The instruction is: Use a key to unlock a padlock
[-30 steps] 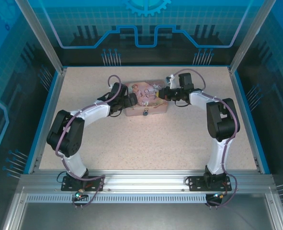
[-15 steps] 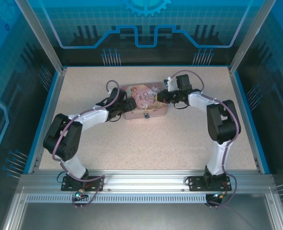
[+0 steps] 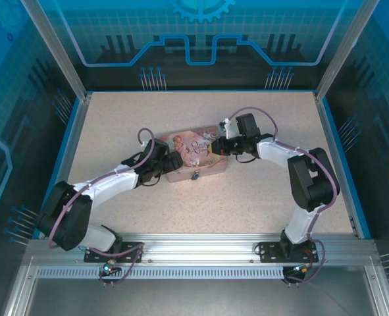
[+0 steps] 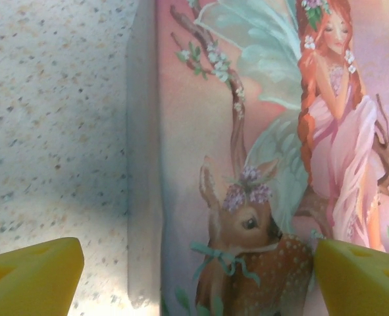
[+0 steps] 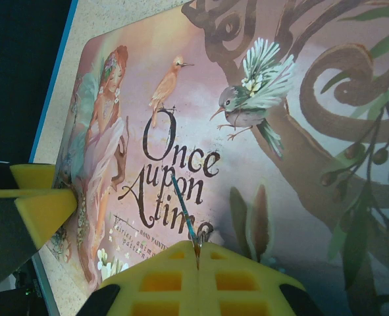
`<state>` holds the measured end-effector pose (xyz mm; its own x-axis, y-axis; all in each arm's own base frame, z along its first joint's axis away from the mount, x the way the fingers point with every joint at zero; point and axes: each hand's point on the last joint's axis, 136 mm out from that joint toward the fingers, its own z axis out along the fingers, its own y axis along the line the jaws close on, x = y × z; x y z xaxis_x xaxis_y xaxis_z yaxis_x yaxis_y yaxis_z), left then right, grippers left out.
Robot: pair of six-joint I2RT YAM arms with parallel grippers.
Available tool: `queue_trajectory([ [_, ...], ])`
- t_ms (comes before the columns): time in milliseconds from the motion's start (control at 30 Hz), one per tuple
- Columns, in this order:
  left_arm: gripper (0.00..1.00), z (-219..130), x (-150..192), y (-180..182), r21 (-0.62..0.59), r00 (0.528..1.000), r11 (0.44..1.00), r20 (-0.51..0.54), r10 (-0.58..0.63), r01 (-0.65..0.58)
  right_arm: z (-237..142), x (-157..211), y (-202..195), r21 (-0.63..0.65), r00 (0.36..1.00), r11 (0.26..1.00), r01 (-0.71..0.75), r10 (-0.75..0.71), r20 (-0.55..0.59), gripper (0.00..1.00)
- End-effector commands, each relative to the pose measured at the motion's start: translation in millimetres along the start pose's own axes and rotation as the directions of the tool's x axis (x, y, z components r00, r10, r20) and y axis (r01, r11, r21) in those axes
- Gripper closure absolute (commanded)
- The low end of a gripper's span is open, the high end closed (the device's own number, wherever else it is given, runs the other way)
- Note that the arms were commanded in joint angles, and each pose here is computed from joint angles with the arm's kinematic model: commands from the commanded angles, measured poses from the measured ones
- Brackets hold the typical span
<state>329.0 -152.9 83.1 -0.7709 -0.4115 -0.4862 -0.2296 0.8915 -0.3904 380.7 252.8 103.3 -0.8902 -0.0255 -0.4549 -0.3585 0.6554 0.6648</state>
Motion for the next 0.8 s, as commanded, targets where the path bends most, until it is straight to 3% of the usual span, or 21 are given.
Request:
queue_trajectory([
  [0, 0.07, -21, -2, 5, -0.044, 0.999, 0.998, -0.008, 0.051, -0.051, 3, 14, -9, 0.056, 0.998, 0.998, -0.022, 0.025, -0.056, 1.00],
  [167, 0.05, -60, -22, -13, -0.136, 0.973, 0.972, 0.104, 0.204, -0.190, -13, -22, 15, 0.046, 0.998, 0.998, 0.051, -0.052, 0.032, 1.00],
  [400, 0.12, -91, 18, -36, -0.143, 0.957, 0.964, 0.153, 0.246, -0.225, -49, -28, 28, 0.120, 0.988, 0.991, 0.059, -0.075, 0.133, 1.00],
  [767, 0.18, -62, 86, -77, -0.157, 0.961, 0.963, 0.139, 0.240, -0.218, -45, -15, 27, 0.143, 0.990, 0.989, 0.043, -0.060, 0.124, 1.00],
])
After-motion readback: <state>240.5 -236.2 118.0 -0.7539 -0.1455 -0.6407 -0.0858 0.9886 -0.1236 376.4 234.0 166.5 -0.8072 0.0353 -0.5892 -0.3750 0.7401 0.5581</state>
